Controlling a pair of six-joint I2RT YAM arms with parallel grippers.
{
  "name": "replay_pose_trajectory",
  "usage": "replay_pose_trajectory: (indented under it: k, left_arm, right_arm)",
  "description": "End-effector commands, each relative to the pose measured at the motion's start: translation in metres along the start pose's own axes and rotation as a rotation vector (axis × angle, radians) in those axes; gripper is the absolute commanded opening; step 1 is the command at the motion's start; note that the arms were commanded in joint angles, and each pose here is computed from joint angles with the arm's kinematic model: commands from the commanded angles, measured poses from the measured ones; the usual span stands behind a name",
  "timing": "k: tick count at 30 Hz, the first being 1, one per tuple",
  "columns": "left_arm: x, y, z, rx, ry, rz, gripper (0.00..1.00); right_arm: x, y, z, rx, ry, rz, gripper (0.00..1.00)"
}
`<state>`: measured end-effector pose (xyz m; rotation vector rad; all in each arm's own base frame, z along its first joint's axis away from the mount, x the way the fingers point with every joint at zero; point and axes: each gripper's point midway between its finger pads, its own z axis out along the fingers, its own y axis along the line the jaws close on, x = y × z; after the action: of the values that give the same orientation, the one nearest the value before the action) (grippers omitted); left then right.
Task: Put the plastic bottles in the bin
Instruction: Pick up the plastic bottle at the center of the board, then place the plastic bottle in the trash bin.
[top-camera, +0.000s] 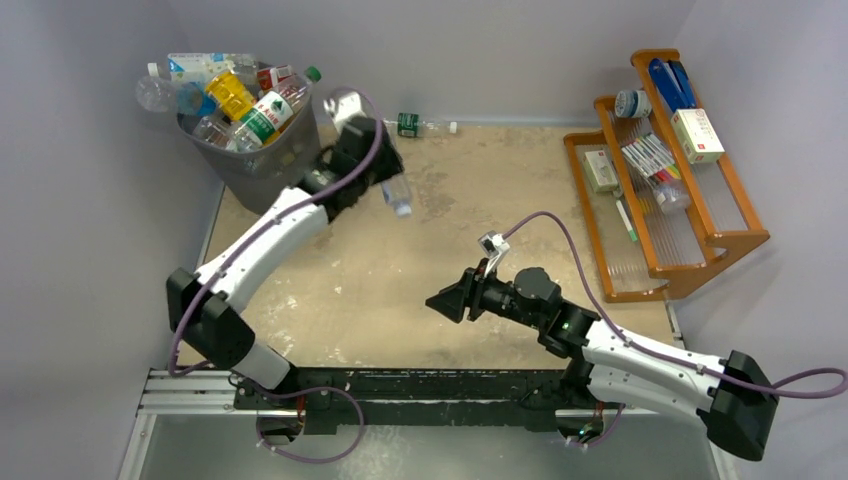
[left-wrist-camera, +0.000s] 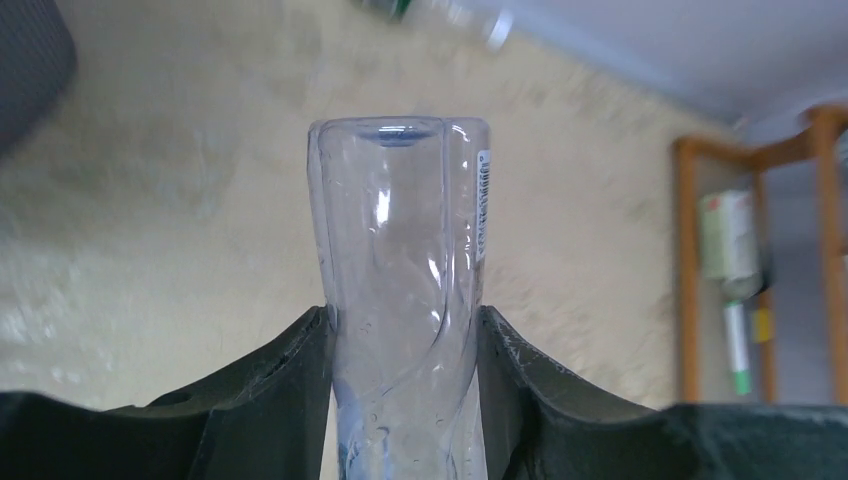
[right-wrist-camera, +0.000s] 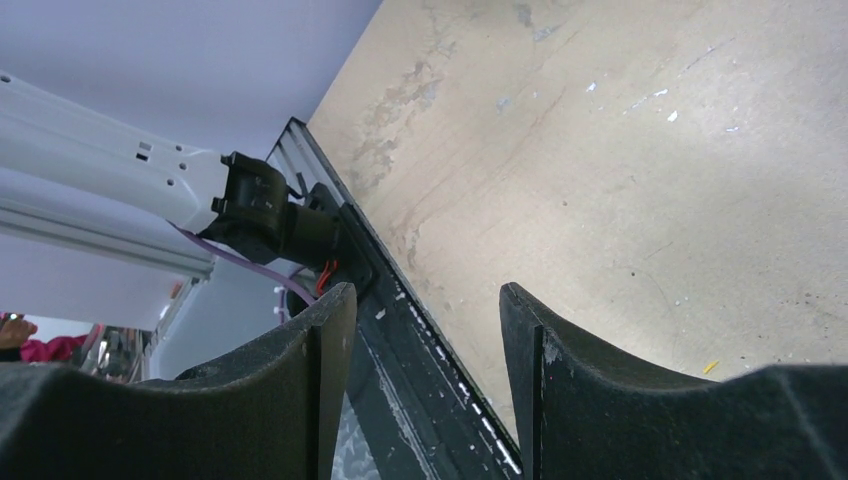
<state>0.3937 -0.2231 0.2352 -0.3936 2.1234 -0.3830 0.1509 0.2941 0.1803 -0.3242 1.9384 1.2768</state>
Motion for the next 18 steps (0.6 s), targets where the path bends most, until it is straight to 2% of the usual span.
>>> replay_pose_trajectory:
  k: [1,7,13,17,18]
  left_arm:
    - [-0.107,0.005,-0.072,0.014,-0.148,0.038,0.39]
    - [-0.215,0.030,-0.122,0.004,-0.333,-0.049,0.41]
    - [-0.287,0.057,-0.116,0.001,-0.488,-0.146,0.41]
    - [-0.326,0.081,-0.111,-0.037,-0.554,-0.144,0.42]
    - [-0.330,0.092,-0.103,-0.049,-0.536,-0.135,0.42]
  right_arm:
    - [-0.009,0.003,-0.004,0.002,-0.038,-0.016,0.58]
    - [-0.008,0.000,-0.004,0.002,-0.049,-0.006,0.58]
    - [0.004,-0.003,-0.003,-0.016,-0.030,0.012,0.58]
    - [0.011,-0.006,-0.002,-0.023,-0.014,0.024,0.58]
    - [0.014,-0.007,-0.002,-0.025,-0.008,0.032,0.58]
